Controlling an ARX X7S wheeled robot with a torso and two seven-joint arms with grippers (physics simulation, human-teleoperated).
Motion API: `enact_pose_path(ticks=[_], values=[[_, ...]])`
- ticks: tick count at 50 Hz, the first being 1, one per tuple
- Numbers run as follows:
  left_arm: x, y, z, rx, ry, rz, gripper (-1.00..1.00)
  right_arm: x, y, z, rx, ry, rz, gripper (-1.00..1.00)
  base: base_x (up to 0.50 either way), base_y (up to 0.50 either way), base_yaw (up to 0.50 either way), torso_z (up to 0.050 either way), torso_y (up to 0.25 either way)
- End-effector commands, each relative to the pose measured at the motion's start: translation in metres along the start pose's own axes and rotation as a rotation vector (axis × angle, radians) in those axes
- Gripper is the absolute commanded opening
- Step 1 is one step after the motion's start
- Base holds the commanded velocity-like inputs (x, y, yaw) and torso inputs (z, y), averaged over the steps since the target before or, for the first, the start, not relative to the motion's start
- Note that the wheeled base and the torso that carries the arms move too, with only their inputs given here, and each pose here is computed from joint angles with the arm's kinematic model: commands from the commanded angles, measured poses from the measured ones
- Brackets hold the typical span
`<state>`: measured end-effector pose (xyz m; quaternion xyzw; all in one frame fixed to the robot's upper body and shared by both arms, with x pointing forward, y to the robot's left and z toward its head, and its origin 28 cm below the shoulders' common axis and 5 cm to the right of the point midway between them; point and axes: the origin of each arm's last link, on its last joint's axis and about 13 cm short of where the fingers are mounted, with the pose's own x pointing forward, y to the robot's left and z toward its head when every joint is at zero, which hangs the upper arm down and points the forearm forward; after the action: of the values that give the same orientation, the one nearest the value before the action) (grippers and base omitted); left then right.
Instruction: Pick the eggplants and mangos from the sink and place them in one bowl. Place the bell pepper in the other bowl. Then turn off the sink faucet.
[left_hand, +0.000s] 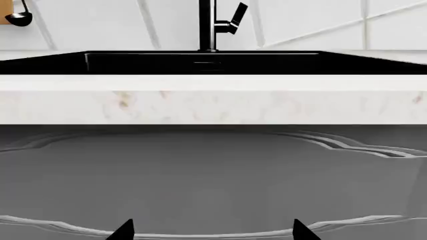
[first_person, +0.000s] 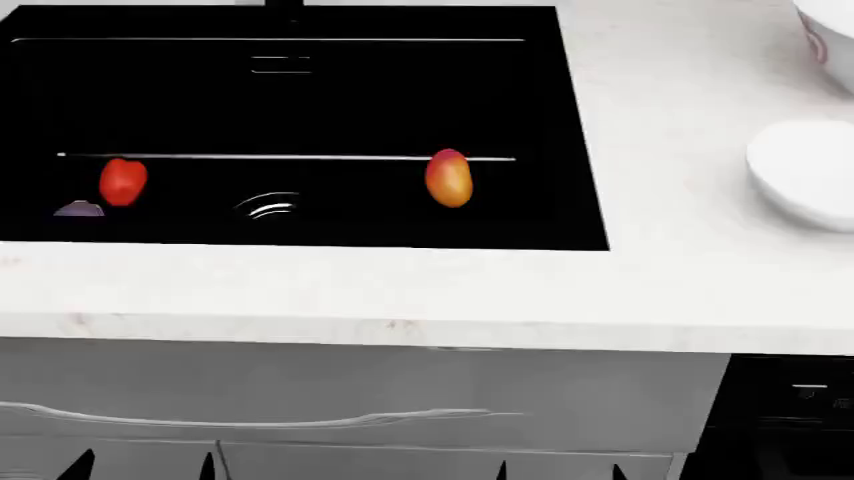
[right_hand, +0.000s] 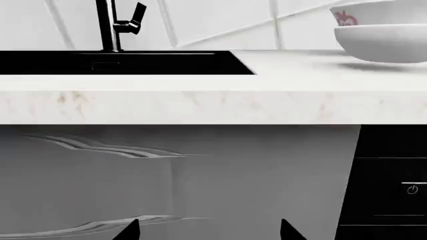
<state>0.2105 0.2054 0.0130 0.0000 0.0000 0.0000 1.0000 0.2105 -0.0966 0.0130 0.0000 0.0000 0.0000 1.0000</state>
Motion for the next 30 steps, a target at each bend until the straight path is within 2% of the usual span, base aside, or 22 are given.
enact_pose_path(ticks=[1, 21, 24, 30], values=[[0.0000, -0.0004, 0.0003, -0.002, -0.002, 0.000, 1.00, -0.0002, 0.0014, 0.0006, -0.001, -0.011, 0.010, 1.00, 0.00, 0.00, 0.00, 0.000, 0.000], [-0.0017, 0.0000, 0.0020, 0.002, -0.020, 0.007, 1.00, -0.0018, 0.0034, 0.0023, -0.041, -0.030, 0.026, 1.00, 0.00, 0.00, 0.00, 0.000, 0.000], [-0.0010, -0.0022, 0.0026, 0.003, -0.019, 0.010, 1.00, -0.0021, 0.0030, 0.0027, -0.040, -0.033, 0.026, 1.00, 0.00, 0.16, 0.00, 0.000, 0.000], [-0.0017, -0.0016, 0.0025, 0.011, -0.021, 0.006, 1.00, -0.0021, 0.0030, 0.0035, -0.044, -0.042, 0.023, 1.00, 0.04, 0.48, 0.00, 0.000, 0.000]])
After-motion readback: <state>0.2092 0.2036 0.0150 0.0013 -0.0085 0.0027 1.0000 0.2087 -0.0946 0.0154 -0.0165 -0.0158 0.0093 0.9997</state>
